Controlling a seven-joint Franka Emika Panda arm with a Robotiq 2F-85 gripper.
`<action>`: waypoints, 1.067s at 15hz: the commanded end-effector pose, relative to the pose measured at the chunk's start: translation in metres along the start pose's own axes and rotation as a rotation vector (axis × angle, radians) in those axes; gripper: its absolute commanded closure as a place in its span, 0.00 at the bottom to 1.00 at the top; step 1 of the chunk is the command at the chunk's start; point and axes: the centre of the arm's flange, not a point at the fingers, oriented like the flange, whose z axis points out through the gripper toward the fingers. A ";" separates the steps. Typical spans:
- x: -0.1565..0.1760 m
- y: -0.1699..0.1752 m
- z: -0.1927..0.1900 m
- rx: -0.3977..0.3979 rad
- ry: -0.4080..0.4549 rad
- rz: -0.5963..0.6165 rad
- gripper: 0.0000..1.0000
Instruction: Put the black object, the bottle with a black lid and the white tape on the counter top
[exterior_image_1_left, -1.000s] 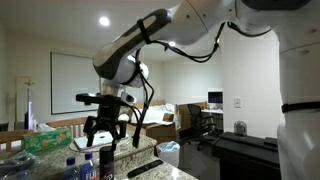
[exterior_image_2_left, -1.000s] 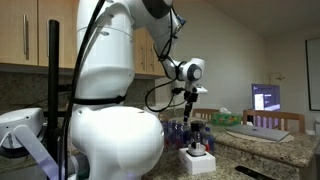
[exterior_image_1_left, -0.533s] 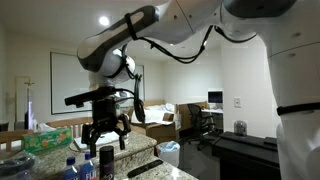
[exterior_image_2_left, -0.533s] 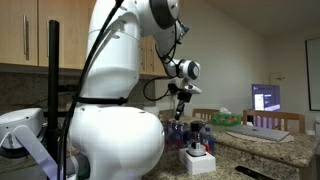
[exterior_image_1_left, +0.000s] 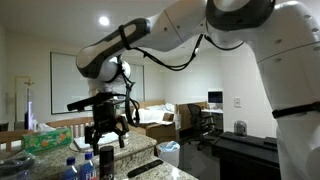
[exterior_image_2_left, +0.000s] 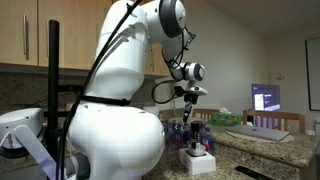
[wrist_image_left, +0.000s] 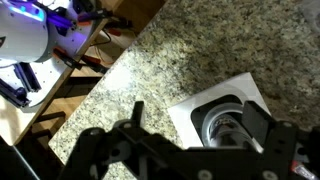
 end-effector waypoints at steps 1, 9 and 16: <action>0.002 -0.002 0.005 0.073 0.085 0.027 0.00; 0.019 -0.017 0.023 0.228 0.220 0.075 0.00; 0.023 -0.008 0.023 0.218 0.253 0.053 0.53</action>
